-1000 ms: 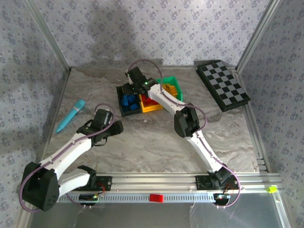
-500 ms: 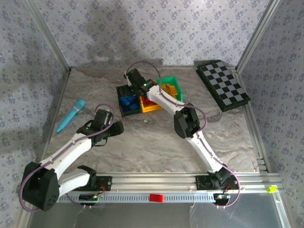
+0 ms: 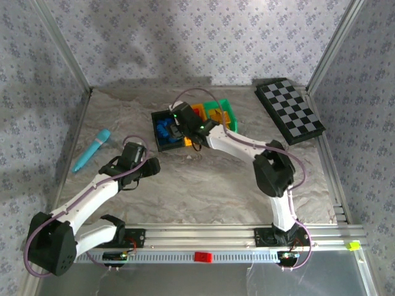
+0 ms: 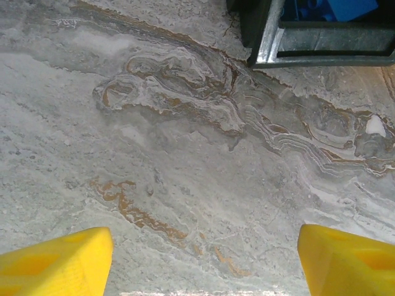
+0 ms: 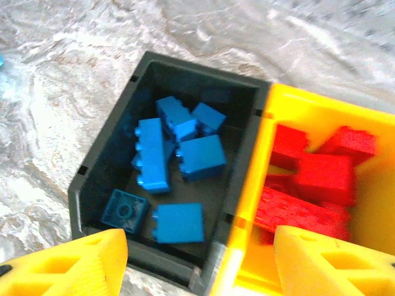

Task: Sort the legos into containers by color
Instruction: Reset both arms

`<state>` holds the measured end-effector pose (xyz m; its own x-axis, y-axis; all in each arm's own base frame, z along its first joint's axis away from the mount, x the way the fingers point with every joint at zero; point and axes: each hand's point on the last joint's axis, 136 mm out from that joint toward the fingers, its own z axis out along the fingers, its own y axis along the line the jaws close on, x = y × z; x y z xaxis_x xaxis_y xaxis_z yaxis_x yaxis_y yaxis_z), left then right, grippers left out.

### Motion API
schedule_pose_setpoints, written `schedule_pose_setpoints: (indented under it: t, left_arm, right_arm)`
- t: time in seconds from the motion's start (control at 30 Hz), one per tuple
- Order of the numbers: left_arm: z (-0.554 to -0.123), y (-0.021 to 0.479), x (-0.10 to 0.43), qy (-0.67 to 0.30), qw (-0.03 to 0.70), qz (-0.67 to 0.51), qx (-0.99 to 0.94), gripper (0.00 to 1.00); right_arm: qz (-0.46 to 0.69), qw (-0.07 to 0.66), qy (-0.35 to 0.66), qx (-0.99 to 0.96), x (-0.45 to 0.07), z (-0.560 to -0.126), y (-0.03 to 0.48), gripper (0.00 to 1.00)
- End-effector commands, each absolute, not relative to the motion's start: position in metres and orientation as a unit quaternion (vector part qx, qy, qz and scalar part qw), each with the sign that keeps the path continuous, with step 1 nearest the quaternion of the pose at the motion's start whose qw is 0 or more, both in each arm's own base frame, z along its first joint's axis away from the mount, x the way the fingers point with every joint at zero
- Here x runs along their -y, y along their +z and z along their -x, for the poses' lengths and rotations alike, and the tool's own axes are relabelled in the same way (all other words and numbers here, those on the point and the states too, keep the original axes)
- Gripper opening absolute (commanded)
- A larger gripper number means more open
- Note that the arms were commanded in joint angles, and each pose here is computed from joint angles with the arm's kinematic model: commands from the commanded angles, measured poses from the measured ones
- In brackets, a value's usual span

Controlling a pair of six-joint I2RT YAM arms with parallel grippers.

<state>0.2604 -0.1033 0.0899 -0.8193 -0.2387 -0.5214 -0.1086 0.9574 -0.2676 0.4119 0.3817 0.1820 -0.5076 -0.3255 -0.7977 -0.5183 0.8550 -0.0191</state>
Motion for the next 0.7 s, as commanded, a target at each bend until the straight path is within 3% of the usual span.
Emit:
schedule_pose_setpoints:
  t: [0.0,0.53,0.6,0.67]
  left_arm:
    - [-0.267,0.099,0.1,-0.107,0.299,0.099,-0.943,0.78]
    - [-0.288,0.126,0.077,-0.069,0.361,0.116,-0.923,0.78]
    - [-0.29,0.136,0.069,-0.059,0.381,0.125,-0.914,0.85]
    - [-0.29,0.146,0.06,-0.048,0.398,0.132,-0.907,0.85]
  right_arm:
    - [0.218,0.495,0.077,-0.837,-0.352,-0.412,0.217,0.66]
    - [0.134,0.582,-0.076,-0.798,-0.192,-0.359,0.24,0.68]
    - [0.111,0.591,-0.079,-0.795,-0.168,-0.352,0.247,0.69]
    - [0.084,0.594,-0.081,-0.796,-0.145,-0.347,0.252,0.69]
